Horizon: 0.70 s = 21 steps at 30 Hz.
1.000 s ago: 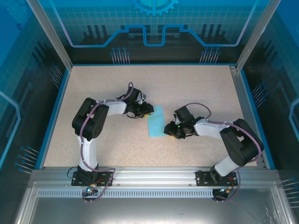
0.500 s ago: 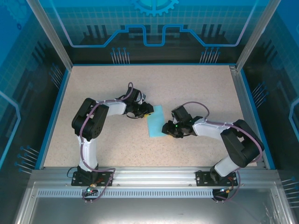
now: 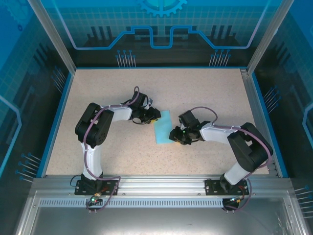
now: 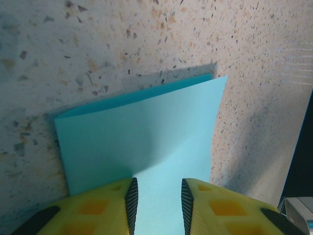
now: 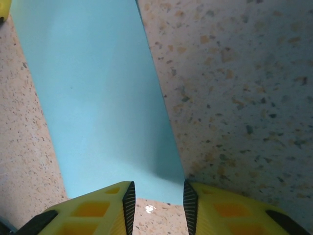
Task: Fold a paper plane with a square sheet of paper (pick it up from the middle)
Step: Third fold the triangle at the center of the table.
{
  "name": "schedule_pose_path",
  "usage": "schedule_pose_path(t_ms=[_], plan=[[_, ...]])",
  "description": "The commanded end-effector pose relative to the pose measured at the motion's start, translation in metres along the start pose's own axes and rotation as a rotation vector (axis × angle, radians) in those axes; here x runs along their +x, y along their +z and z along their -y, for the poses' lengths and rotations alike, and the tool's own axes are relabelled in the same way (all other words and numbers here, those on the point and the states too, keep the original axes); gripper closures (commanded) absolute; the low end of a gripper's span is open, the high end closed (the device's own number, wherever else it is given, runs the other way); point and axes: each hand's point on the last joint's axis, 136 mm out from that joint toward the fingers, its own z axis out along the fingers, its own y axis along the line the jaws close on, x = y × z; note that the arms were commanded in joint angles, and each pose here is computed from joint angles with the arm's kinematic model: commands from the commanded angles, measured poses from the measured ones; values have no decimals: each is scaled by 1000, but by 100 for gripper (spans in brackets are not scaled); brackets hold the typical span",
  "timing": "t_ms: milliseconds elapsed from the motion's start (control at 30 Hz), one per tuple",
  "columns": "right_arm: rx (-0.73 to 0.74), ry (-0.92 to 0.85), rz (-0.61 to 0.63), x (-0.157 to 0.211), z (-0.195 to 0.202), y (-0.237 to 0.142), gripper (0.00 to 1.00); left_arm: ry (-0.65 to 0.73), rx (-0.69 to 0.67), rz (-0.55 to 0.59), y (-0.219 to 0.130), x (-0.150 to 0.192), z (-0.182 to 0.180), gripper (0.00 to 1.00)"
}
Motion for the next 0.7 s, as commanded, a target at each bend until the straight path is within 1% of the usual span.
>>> schedule_pose_path(t_ms=[0,200,367,467,533,600,633,667], plan=[[-20,-18,-20,-1,-10,6,65,-80,-112,-44,5,20,-40,66],[-78,-48,-35,-7,-31,6,64,-84,-112,-45,6,22,-42,66],[-118,-55,-13,-19,-43,5,60,-82,-112,-44,5,22,-41,66],[-139,-56,6,-28,-47,1,56,-82,-113,-44,5,22,-41,66],[-123,-58,11,-33,-44,-3,55,-80,-116,-44,5,22,-42,66],[-59,-58,12,-29,-31,-7,54,-77,-116,-42,4,22,-41,66],[-36,-71,26,-35,-35,-13,54,-77,-115,-42,4,22,-41,66],[-2,-74,17,-32,-29,-14,54,-79,-118,-45,5,22,-43,66]])
